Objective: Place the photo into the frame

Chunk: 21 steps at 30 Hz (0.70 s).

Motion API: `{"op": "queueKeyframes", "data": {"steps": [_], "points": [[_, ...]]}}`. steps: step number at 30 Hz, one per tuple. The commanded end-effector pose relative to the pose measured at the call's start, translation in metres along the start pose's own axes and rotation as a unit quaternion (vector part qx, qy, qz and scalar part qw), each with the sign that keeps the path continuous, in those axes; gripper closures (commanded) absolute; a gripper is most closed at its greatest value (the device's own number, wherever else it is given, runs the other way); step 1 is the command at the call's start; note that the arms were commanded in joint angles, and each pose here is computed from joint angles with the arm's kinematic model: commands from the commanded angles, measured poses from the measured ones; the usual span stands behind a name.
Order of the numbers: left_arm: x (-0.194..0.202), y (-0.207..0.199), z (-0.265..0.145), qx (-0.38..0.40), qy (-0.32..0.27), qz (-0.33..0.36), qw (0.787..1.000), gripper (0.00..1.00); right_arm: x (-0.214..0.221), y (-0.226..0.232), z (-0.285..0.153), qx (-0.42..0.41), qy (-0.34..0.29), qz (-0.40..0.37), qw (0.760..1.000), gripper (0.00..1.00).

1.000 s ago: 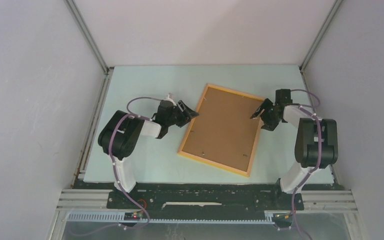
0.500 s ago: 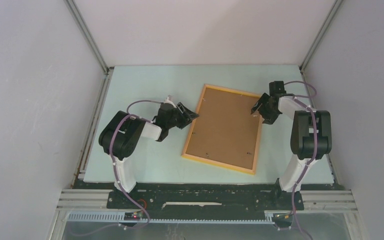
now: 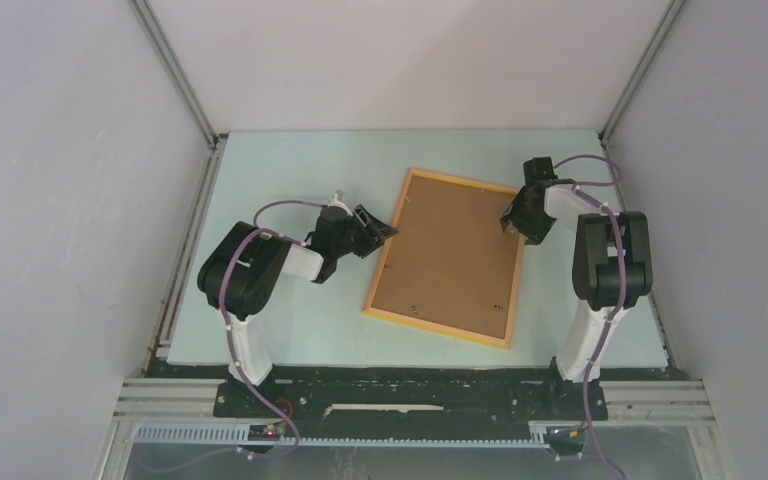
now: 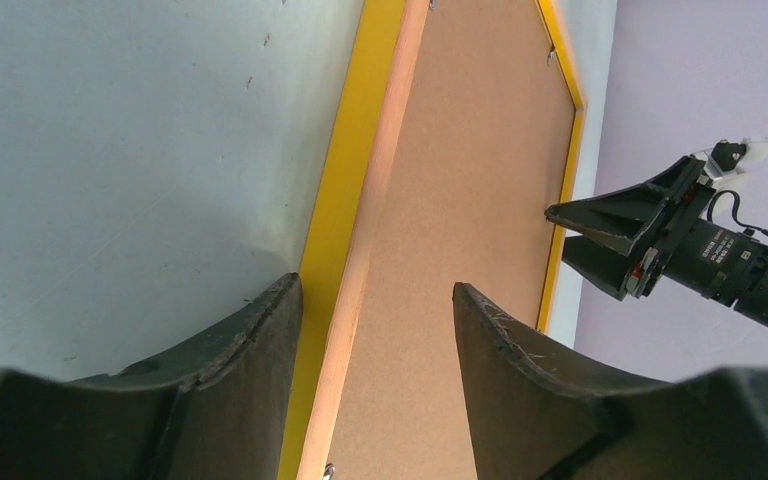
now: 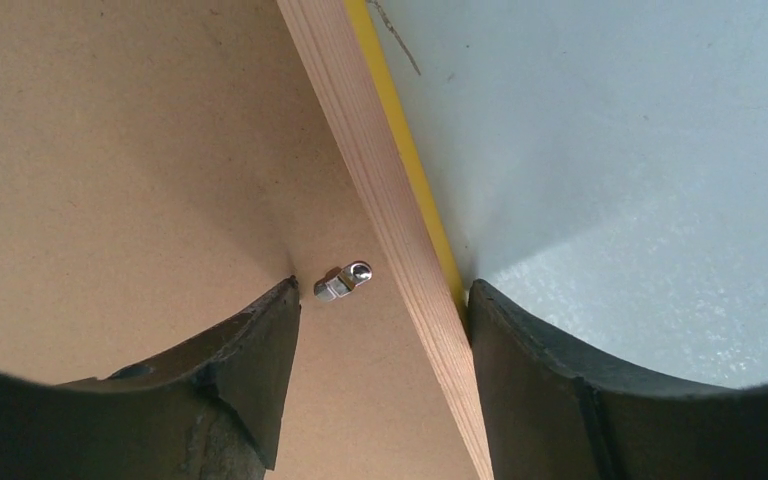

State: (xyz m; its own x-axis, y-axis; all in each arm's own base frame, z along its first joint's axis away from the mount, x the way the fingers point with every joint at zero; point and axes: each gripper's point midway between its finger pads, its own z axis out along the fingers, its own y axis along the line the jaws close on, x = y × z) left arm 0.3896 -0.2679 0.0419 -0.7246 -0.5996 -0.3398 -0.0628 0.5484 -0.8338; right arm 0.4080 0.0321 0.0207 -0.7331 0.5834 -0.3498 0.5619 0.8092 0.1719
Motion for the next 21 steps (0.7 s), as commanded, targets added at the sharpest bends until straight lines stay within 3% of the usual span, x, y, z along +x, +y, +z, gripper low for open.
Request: {"op": "queueKeyframes", "data": {"steps": [1,13,16,19,21], "points": [[0.0072,-0.0104,-0.0037,0.019,0.009,-0.002,1.0,0.41,-0.0041,0.0067,0.0031,0.005,-0.008,0.005,1.0,0.35],[0.0062,-0.0121,-0.0058,0.023,0.006,0.0,1.0,0.41,0.0002,0.0086,-0.0021,-0.009,0.002,-0.011,1.0,0.64],[0.0061,-0.0118,-0.0057,0.022,0.006,0.0,1.0,0.41,0.0001,0.0061,-0.0033,-0.01,-0.002,-0.024,1.0,0.77],[0.0061,-0.0124,-0.0062,0.023,0.005,0.001,1.0,0.41,-0.0012,0.0041,-0.0041,-0.012,-0.005,-0.038,0.999,1.0],[0.0057,-0.0121,-0.0066,0.023,0.004,0.001,1.0,0.41,-0.0033,0.0024,-0.0055,-0.013,-0.007,-0.047,0.999,1.0]]}}
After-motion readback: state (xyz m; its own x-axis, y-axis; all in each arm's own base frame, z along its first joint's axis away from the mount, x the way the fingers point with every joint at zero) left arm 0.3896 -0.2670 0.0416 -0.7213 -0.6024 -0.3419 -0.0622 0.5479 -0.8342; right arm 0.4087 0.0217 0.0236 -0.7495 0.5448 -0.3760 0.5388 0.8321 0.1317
